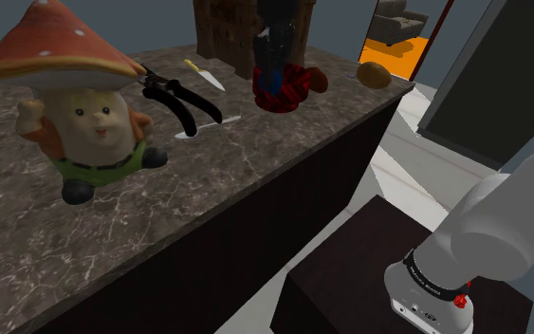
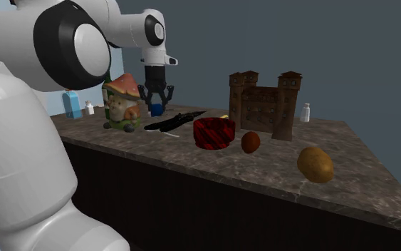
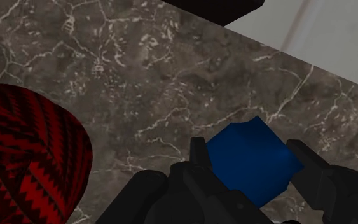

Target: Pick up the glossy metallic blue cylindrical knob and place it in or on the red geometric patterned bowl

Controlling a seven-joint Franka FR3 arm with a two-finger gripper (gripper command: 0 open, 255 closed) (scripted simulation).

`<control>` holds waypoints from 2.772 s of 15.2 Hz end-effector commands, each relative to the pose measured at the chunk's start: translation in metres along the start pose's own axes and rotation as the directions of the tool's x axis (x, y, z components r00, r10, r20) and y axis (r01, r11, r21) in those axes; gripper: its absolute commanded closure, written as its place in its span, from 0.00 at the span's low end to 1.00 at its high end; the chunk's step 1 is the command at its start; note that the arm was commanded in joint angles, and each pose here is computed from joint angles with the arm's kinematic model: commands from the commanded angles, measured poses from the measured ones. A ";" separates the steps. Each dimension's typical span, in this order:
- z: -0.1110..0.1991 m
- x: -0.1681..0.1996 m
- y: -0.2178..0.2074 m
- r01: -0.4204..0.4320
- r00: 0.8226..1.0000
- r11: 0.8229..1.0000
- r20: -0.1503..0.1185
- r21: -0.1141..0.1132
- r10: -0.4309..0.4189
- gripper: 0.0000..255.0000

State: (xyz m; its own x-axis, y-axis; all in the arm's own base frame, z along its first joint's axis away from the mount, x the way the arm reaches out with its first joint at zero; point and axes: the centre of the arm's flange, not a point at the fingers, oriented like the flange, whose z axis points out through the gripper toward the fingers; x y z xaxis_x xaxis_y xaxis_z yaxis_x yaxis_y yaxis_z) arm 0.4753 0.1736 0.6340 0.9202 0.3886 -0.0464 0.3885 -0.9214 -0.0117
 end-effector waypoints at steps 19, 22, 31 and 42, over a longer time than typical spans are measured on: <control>-0.044 0.047 0.164 0.000 1.000 1.000 0.000 0.000 0.000 1.00; -0.047 0.057 0.202 0.000 1.000 1.000 0.000 0.000 0.000 1.00; -0.012 0.068 0.233 0.000 1.000 1.000 0.000 0.000 0.000 1.00; 0.031 0.070 0.233 0.000 1.000 1.000 0.000 0.000 0.000 1.00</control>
State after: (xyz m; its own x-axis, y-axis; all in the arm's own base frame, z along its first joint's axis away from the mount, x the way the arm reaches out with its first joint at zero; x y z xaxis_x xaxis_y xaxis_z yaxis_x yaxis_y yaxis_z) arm 0.6287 -0.0143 0.5975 0.9202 0.3887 -0.0471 0.3886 -0.9213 -0.0121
